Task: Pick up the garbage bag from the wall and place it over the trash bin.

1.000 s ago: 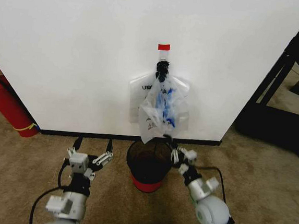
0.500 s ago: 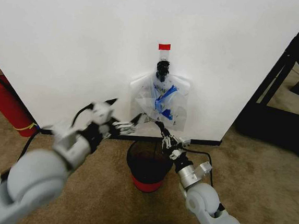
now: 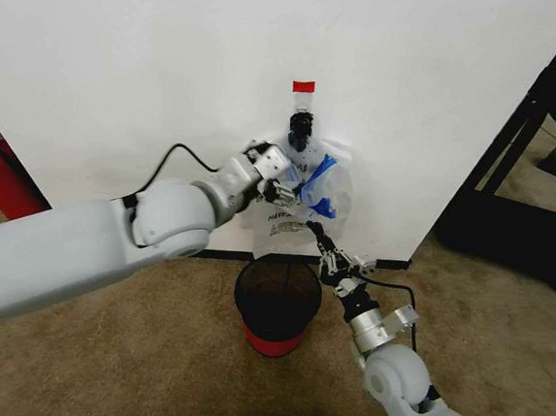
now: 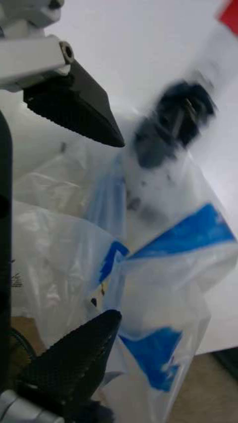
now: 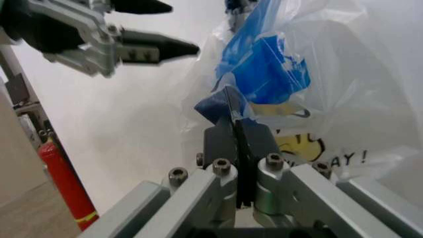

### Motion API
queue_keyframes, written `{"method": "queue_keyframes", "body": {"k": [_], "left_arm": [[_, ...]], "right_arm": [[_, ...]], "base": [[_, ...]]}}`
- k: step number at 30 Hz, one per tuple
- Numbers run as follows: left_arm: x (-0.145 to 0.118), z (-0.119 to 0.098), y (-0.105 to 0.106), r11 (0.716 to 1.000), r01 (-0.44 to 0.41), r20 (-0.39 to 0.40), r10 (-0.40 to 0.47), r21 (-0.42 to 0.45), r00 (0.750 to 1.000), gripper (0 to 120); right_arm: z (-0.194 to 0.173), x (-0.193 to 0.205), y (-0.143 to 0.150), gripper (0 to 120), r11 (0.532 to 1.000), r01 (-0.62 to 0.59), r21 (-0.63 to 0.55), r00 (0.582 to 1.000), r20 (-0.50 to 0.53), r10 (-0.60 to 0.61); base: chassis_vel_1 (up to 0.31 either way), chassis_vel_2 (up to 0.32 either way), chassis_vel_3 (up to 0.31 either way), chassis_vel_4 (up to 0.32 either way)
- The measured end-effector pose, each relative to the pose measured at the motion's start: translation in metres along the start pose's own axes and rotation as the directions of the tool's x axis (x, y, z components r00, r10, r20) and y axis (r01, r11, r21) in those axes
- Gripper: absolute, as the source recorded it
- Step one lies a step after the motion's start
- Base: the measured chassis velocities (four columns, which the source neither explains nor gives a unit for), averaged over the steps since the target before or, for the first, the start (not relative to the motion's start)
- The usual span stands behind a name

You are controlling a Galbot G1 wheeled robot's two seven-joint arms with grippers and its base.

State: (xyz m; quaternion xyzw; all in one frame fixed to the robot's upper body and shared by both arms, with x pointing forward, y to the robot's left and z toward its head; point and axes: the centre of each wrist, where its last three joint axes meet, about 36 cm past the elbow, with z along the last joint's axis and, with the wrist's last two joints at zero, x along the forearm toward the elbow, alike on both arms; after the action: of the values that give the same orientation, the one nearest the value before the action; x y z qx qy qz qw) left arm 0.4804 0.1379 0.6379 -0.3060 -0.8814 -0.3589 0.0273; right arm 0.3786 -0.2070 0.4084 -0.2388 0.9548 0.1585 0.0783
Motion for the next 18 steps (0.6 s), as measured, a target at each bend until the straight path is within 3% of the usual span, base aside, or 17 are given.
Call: {"method": "queue_keyframes", "body": {"k": [5, 13, 18], "left_arm": [[-0.011, -0.003, 0.002, 0.998, -0.019, -0.052, 0.015, -0.066, 0.999, 95], [-0.02, -0.01, -0.007, 0.995, -0.081, -0.132, 0.073, -0.056, 0.989, 91], [-0.031, -0.016, -0.009, 0.993, -0.112, -0.185, 0.103, -0.04, 0.977, 74]], "right_arm": [[-0.007, 0.005, -0.003, 0, 1.0, -0.004, 0.008, 1.0, 0.009, 0.004], [-0.012, 0.007, -0.006, 0, 1.0, -0.005, 0.024, 1.0, 0.012, 0.005], [-0.011, 0.007, -0.006, 0, 1.0, -0.003, 0.029, 1.0, 0.008, 0.003]], "base": [[0.0, 0.0, 0.0, 0.0], [0.0, 0.0, 0.0, 0.0], [0.0, 0.0, 0.0, 0.0]]}}
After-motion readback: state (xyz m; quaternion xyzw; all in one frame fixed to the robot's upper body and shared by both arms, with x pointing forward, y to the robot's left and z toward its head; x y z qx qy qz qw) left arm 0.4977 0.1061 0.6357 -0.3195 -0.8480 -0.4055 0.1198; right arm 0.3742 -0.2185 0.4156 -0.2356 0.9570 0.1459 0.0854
